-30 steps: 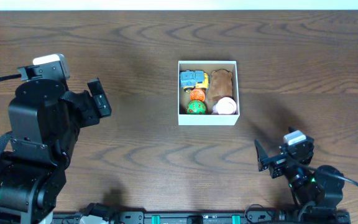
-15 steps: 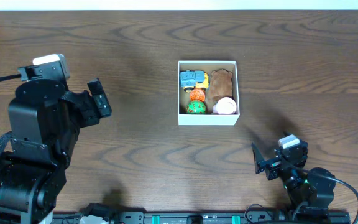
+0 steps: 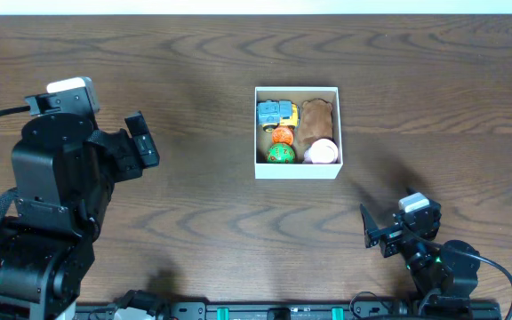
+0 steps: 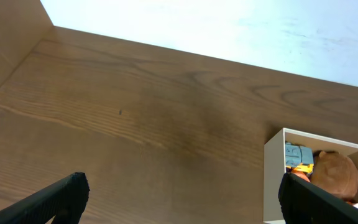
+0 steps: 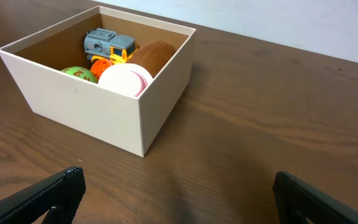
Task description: Pack container
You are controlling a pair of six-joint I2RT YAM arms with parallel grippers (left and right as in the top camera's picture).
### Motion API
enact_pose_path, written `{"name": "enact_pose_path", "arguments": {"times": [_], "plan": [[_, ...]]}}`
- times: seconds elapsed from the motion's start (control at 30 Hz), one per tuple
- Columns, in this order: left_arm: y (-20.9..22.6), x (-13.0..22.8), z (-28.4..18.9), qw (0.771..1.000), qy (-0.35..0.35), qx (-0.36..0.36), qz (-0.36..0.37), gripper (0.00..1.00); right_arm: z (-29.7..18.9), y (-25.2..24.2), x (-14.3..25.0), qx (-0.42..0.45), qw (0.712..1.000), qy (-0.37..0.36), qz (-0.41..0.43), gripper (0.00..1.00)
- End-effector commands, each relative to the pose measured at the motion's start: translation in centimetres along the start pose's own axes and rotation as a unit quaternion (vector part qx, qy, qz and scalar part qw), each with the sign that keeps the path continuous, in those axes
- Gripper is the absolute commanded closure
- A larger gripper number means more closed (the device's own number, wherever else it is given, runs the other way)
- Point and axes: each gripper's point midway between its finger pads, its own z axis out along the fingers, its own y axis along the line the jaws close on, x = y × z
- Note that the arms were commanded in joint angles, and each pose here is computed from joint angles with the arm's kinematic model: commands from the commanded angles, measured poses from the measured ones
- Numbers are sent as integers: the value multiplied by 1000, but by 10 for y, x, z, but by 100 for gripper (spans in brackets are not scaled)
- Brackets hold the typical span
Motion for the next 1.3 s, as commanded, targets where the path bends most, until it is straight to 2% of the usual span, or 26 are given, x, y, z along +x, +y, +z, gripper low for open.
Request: {"name": "enact_pose_path", "arguments": {"times": [0.0,0.47,0.67,0.93,1.07,1.27], "plan": [[3,-4,-3,1000,-8,-6,-8,2,0,2,0,-3,1000,-3,5,1],[16,7,-8,1000,6,-27,6,2,0,2,0,-3,1000,-3,5,1],[43,17,-8,996,-31,-58,-61,2,0,2,0,-3,1000,-3,5,1],[68,62,13,987,-103,-71,-99,2,0,2,0,-2,1000,-3,5,1],[72,94,28,983,-135,-62,-107,2,0,2,0,-3,1000,-3,5,1],[74,148,57,982,-148,-43,-108,2,0,2,0,-2,1000,-3,5,1]]}}
